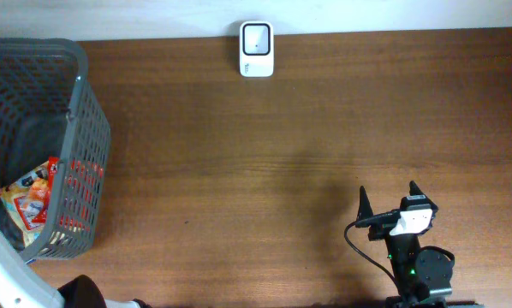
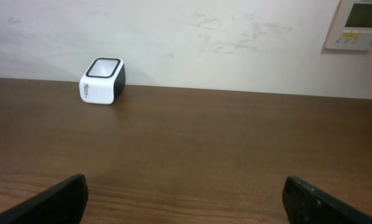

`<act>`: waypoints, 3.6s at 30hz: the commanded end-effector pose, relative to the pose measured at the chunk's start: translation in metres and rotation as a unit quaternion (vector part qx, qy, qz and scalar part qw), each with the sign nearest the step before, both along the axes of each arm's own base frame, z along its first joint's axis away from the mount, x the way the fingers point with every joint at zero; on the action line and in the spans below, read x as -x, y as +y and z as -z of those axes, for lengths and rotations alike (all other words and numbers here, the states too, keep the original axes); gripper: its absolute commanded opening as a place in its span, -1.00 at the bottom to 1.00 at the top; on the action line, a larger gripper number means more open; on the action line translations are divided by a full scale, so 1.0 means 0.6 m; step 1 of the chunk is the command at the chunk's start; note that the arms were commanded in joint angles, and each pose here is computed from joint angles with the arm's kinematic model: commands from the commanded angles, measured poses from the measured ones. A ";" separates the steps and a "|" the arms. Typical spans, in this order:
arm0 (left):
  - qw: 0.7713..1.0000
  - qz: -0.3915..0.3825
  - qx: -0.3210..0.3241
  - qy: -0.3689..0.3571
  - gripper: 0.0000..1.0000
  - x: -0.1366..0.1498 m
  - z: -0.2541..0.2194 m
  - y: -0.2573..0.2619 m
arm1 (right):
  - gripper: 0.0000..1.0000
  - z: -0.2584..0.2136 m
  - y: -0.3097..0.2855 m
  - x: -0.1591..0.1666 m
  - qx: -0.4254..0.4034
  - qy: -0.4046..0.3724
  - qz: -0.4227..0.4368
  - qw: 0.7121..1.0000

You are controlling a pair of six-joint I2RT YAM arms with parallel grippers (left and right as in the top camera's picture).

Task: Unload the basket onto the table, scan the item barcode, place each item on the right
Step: 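Reach the left gripper into the basket and grasp the red snack bag, then carry the red bag out and drop it on the table centre, then reach the left gripper into the basket and grasp the orange box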

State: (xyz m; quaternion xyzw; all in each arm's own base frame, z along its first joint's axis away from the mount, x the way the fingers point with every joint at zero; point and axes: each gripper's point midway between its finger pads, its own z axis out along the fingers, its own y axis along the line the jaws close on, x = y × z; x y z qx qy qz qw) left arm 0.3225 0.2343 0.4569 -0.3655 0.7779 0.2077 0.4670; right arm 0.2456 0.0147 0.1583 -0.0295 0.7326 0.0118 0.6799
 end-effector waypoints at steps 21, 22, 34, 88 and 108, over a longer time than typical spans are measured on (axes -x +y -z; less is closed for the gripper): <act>0.853 0.107 0.355 0.369 0.72 0.032 0.647 -0.060 | 0.97 0.005 -0.004 0.000 -0.001 0.002 0.005 1.000; 0.850 0.111 0.363 0.366 0.43 0.032 0.656 -0.066 | 0.97 0.005 -0.004 0.000 -0.001 0.003 0.005 1.000; 0.904 0.137 0.301 0.270 -1.00 -0.058 0.418 -0.022 | 0.97 0.005 -0.004 0.000 -0.001 0.002 0.005 1.000; 0.937 -0.050 0.308 0.158 0.99 0.042 0.273 -0.004 | 0.97 0.005 -0.004 0.000 -0.001 0.003 0.005 1.000; 0.904 0.074 0.222 0.357 0.39 0.057 0.612 0.059 | 0.97 0.005 -0.004 0.000 -0.001 0.002 0.005 1.000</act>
